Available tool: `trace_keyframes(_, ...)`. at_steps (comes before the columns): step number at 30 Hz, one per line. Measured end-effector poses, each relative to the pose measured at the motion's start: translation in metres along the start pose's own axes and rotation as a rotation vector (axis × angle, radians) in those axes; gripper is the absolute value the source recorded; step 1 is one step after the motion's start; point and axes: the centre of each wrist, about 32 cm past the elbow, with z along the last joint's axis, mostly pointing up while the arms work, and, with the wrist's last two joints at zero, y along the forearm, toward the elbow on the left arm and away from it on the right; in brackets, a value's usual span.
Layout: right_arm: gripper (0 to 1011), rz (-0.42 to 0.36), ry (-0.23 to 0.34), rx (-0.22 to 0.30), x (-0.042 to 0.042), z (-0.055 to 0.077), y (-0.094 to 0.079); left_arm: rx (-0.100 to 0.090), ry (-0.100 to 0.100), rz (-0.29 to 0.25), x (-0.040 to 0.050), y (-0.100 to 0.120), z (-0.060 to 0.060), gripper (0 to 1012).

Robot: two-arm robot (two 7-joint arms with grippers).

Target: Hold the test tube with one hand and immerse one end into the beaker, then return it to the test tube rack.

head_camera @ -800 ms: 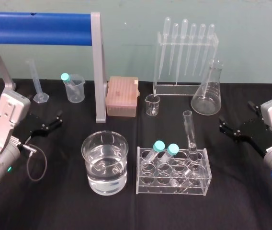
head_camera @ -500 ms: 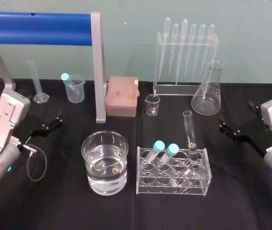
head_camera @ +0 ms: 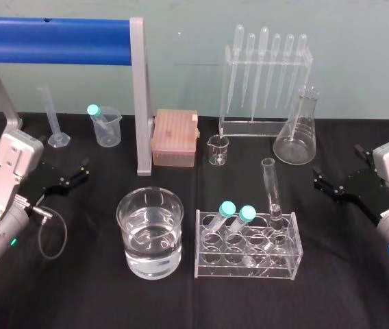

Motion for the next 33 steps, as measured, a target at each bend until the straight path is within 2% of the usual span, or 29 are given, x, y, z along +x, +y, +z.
trace_keyframes(31, 1000, 0.0, 0.0, 0.0, 0.0, 0.0, 0.0, 0.0, 0.0, 0.0, -0.0001, 0.0, 0.0, 1000)
trace_keyframes(33, 1000, -0.008, 0.009, 0.003, 0.0026, 0.0003, -0.0002, 0.0, 0.0, 0.0, 0.0, 0.0, 0.0, 1000)
